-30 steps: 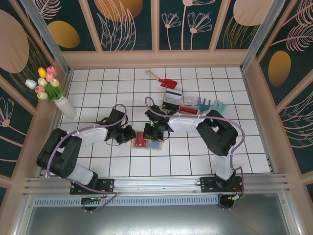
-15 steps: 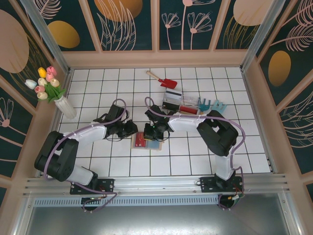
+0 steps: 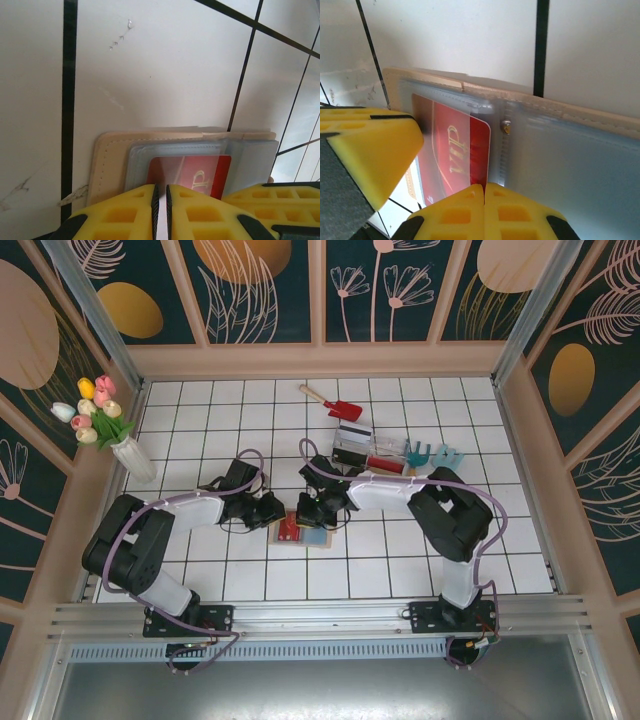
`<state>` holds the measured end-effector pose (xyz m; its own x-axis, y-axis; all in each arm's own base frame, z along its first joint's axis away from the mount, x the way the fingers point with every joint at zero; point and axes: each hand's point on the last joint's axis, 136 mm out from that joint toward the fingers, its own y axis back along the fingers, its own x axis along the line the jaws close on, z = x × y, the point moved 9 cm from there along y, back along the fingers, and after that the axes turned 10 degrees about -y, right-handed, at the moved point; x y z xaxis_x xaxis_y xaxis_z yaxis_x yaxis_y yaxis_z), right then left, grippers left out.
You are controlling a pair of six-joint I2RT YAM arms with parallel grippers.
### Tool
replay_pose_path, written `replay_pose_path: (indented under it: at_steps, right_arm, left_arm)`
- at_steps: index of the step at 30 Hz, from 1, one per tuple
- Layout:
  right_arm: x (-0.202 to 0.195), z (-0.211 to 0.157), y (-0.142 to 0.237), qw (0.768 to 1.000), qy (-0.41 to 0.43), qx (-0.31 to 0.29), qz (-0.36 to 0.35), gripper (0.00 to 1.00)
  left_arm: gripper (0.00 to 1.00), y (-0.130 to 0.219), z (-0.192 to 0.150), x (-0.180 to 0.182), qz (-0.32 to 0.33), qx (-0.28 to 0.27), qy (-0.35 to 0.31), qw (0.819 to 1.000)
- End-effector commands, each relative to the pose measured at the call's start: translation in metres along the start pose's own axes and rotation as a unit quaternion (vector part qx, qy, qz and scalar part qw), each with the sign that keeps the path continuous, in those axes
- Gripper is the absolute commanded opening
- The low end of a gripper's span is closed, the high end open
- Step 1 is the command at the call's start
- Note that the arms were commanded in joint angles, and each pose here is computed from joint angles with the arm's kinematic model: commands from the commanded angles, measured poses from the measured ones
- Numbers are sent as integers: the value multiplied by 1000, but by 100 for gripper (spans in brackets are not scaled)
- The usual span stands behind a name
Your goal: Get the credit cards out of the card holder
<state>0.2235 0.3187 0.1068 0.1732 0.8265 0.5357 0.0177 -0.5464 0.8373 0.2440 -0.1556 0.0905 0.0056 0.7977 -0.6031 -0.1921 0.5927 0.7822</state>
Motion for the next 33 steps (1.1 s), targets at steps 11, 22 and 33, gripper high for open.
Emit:
replay_pose_path:
  at_steps: [11, 22, 33]
  right_arm:
    - [-11, -3, -7, 999, -17, 31, 2, 22]
    - [-6, -1, -13, 999, -11, 45, 9, 25]
    - [-15, 2, 2, 999, -31, 20, 10, 8]
  left_arm:
    - [16, -8, -12, 17, 31, 23, 17, 999]
    - [16, -8, -16, 20, 33, 23, 23, 999]
    - [25, 0, -17, 20, 44, 4, 21, 999]
